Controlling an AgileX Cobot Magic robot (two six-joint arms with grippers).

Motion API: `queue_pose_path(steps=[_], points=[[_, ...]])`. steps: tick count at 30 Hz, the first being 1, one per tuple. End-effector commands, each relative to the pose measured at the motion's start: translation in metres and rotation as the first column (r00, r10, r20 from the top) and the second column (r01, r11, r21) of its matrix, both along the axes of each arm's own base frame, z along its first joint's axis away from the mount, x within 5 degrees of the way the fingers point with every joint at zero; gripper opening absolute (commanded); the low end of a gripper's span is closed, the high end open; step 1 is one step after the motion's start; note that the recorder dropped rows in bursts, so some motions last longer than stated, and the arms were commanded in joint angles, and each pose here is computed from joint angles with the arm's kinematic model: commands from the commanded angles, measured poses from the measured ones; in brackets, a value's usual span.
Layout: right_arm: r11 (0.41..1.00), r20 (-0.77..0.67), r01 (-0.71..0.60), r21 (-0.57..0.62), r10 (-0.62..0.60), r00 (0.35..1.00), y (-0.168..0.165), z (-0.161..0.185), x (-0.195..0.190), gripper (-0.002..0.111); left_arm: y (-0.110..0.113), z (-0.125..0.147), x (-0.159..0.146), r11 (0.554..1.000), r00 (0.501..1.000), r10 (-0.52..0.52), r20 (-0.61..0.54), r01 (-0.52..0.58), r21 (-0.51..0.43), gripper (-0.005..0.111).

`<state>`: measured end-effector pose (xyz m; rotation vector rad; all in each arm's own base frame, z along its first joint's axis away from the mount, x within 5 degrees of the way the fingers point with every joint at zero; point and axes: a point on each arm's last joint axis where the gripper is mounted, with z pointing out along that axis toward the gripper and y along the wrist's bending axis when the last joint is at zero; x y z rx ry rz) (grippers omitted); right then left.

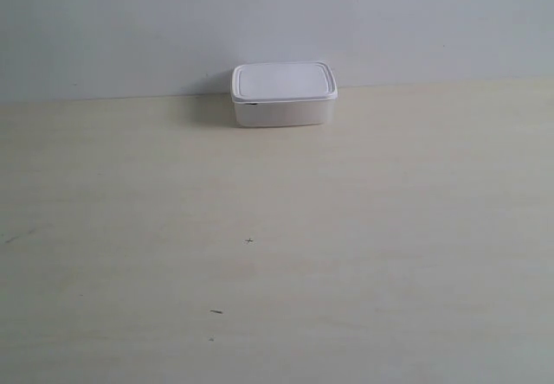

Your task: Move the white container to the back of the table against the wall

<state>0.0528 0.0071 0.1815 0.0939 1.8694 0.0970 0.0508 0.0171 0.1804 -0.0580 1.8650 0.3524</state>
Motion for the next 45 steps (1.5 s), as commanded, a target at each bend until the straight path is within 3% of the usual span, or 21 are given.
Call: queue_pose_path(steps=[1, 3, 5, 9, 12, 18, 45], points=[[0.999, -0.013, -0.017, 0.039, 0.018, 1.000, 0.003, 0.000, -0.001, 0.000, -0.001, 0.000, 0.000, 1.000, 1.000, -0.006, 0.005, 0.006, -0.003, 0.000], [0.989, -0.112, -0.077, 0.124, 0.091, 0.990, 0.011, -0.006, -0.006, 0.000, -0.001, 0.000, 0.000, 1.000, 1.000, -0.006, 0.005, 0.006, -0.003, 0.000], [0.989, -0.121, -0.082, 0.123, 0.097, 0.988, 0.012, -0.006, -0.006, 0.000, 0.000, 0.000, 0.000, 1.000, 1.000, -0.006, 0.005, 0.006, -0.001, 0.000], [0.988, -0.090, 0.067, 0.141, -0.054, 0.994, -0.001, -0.003, -0.004, 0.000, 0.000, 0.000, 0.000, 1.000, 1.000, -0.006, 0.005, 0.006, -0.001, 0.000], [0.988, -0.033, 0.102, 0.112, -0.099, 0.995, -0.005, 0.001, -0.002, 0.000, 0.000, 0.000, 0.000, 1.000, 1.000, -0.006, 0.005, 0.006, -0.001, 0.000], [0.977, 0.088, 0.132, -0.166, -0.118, 0.989, -0.015, 0.012, 0.000, 0.000, 0.000, 0.000, 0.000, 1.000, 1.000, -0.006, 0.005, 0.006, -0.001, 0.000], [0.990, 0.056, 0.110, -0.092, -0.105, 0.993, -0.012, 0.002, 0.001, 0.000, 0.000, 0.000, 0.000, 1.000, 1.000, -0.006, 0.005, 0.006, -0.001, 0.000]])
